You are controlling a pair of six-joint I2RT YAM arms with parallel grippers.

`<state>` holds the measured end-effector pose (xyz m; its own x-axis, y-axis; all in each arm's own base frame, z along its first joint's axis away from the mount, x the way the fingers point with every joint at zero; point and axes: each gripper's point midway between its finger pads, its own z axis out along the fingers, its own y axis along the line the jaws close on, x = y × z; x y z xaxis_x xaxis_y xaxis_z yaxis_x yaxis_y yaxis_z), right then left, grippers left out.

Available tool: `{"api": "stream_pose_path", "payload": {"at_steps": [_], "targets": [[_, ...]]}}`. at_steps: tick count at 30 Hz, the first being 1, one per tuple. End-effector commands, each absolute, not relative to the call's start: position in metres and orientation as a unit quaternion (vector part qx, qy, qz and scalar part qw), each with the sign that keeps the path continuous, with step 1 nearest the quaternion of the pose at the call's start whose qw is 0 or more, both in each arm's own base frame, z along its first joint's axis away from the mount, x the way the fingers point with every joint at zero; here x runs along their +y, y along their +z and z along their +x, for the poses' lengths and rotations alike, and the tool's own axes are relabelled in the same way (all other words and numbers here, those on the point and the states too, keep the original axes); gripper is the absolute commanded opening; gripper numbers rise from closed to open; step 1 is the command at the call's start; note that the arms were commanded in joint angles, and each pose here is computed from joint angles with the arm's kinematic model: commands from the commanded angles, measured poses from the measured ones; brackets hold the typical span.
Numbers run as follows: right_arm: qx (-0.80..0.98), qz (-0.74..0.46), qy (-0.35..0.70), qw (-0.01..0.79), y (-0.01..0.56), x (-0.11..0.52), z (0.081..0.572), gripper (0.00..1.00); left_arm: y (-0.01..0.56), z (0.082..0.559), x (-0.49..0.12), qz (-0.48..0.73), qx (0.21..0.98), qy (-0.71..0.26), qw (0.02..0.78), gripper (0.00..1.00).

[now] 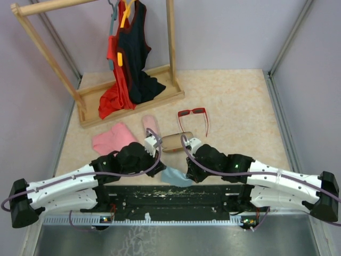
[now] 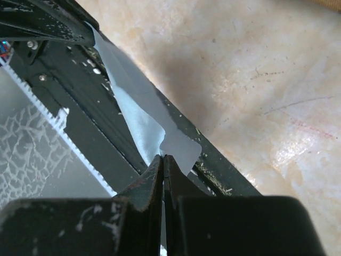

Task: Organize the sunglasses
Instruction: Fold the glasses cleaning cloth at the center of the board.

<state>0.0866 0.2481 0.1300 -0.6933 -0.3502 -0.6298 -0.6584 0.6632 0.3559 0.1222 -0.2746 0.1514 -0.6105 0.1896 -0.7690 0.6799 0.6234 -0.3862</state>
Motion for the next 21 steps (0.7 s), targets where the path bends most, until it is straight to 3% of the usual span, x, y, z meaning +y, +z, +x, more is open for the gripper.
{"api": "stream_pose_path", "payload": {"at_steps": [1,8,15,21], "targets": [[0.886,-0.261,0.252,0.29,0.134,0.247,0.104,0.0,0.135,0.125,-0.278,0.265,0.839,-0.327,0.344,0.0],[0.894,-0.238,0.148,0.35,0.105,0.241,0.155,0.0,0.101,0.166,-0.286,0.236,0.839,-0.271,0.408,0.0],[0.885,-0.203,0.139,0.395,0.092,0.237,0.204,0.0,0.087,0.192,-0.288,0.228,0.835,-0.239,0.439,0.0],[0.874,-0.236,0.108,0.411,0.079,0.237,0.217,0.0,0.076,0.211,-0.294,0.245,0.829,-0.241,0.441,0.0]]}}
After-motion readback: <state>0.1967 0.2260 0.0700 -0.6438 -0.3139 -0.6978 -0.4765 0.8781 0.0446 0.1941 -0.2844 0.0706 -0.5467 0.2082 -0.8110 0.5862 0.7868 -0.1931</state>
